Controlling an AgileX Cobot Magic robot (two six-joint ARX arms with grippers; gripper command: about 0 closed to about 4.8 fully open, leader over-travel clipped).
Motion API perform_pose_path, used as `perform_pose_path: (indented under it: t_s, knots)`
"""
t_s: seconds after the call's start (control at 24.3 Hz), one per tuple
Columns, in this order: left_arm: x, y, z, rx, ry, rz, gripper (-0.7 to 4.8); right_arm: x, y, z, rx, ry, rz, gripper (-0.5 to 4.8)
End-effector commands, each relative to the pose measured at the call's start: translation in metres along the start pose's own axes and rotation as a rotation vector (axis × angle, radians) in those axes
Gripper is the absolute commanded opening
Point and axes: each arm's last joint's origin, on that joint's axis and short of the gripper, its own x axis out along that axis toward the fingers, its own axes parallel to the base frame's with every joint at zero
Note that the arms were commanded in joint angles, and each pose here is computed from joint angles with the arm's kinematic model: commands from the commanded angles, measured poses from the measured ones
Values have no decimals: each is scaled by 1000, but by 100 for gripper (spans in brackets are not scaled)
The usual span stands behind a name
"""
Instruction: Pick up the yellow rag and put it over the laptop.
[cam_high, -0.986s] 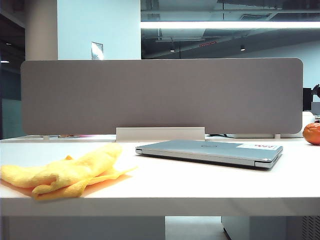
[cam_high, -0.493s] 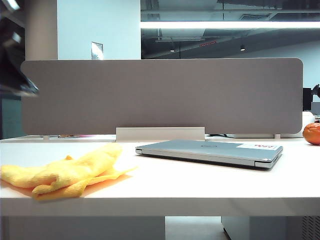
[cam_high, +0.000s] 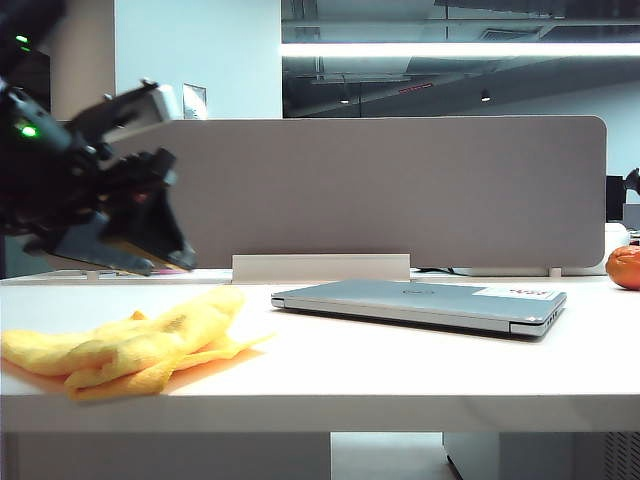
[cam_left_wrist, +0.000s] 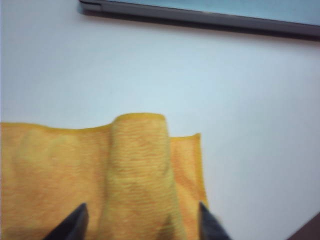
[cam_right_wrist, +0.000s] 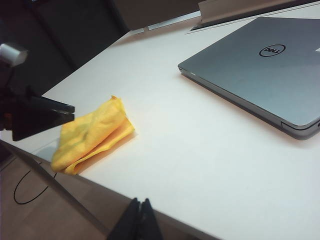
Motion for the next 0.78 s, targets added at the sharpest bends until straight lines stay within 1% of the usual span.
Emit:
perform_pose_path:
  t_s: [0.04, 0.12, 0.53, 0.78]
  knots:
    - [7, -2, 2, 10, 9, -3, 365, 0, 0, 0, -5, -6, 3, 4]
    - [11, -3, 0, 11, 29, -7, 479, 0, 0, 0, -5, -6, 3, 4]
    - [18, -3, -11, 3, 110, -9, 479, 0, 0, 0, -5, -6, 2, 4]
    - [28, -15, -22, 27, 183, -43, 479, 0, 0, 0, -5, -6, 3, 4]
